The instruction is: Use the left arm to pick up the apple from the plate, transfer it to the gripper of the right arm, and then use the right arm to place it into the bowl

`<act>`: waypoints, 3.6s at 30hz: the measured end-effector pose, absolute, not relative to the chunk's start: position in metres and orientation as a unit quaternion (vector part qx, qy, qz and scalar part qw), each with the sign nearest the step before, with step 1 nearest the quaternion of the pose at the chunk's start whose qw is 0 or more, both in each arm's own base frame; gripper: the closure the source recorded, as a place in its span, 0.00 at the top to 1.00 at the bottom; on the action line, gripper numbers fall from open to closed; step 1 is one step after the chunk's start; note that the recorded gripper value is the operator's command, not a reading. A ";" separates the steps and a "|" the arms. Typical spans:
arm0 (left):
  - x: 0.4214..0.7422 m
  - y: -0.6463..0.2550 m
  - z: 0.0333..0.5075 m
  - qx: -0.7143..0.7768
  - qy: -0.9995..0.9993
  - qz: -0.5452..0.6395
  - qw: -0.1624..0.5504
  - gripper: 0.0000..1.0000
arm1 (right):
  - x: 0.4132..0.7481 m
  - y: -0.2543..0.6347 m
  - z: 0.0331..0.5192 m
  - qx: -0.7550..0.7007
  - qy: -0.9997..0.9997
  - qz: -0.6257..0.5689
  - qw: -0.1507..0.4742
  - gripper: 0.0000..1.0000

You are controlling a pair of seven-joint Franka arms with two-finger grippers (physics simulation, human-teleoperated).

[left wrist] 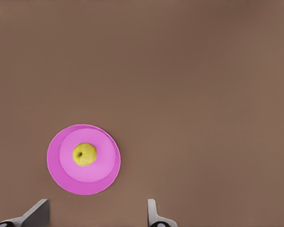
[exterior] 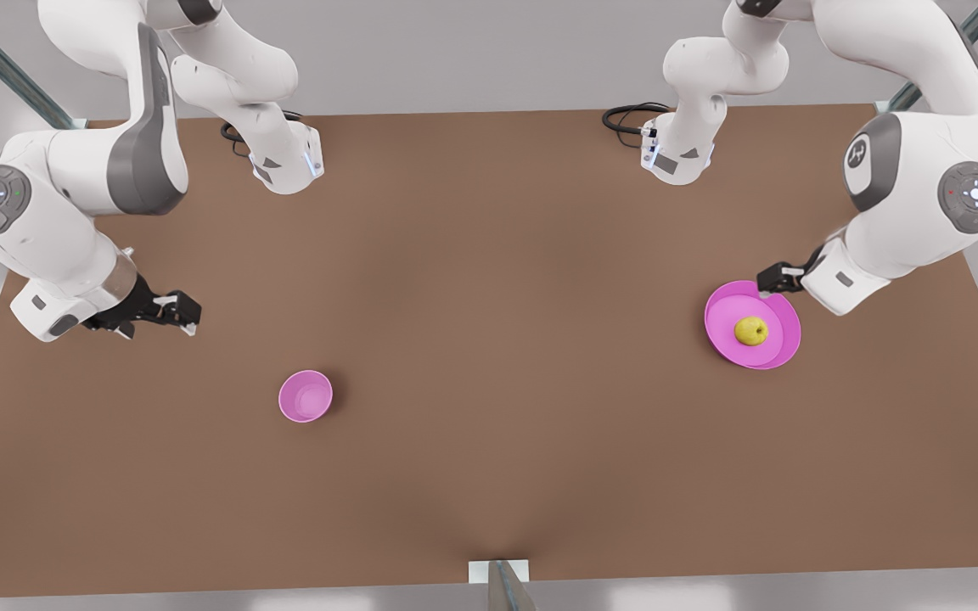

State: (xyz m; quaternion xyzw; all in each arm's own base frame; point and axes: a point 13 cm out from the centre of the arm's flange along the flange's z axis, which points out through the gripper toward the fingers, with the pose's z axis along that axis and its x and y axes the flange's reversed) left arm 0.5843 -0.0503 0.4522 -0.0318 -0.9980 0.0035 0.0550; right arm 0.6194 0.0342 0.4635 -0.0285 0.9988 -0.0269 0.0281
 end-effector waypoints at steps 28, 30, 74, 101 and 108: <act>0.498 0.080 0.069 0.068 -0.995 -0.011 0.075 1.00 | 0.628 0.033 0.467 -0.021 0.998 -0.025 0.047 1.00; 0.499 0.080 0.063 0.066 -0.995 -0.012 0.074 1.00 | 0.628 0.032 0.467 -0.019 0.998 -0.025 0.046 1.00; 0.642 -0.567 0.303 0.492 -0.587 0.480 0.428 0.73 | 0.652 0.411 0.348 0.086 0.820 0.557 -0.096 1.00; 0.651 -0.596 0.314 0.590 -0.438 0.411 0.540 0.79 | 0.644 0.462 0.311 0.030 0.767 0.640 0.041 0.74; 0.650 -0.598 0.317 0.596 -0.430 0.402 0.546 1.00 | 0.655 0.447 0.310 0.011 0.771 0.633 0.077 0.74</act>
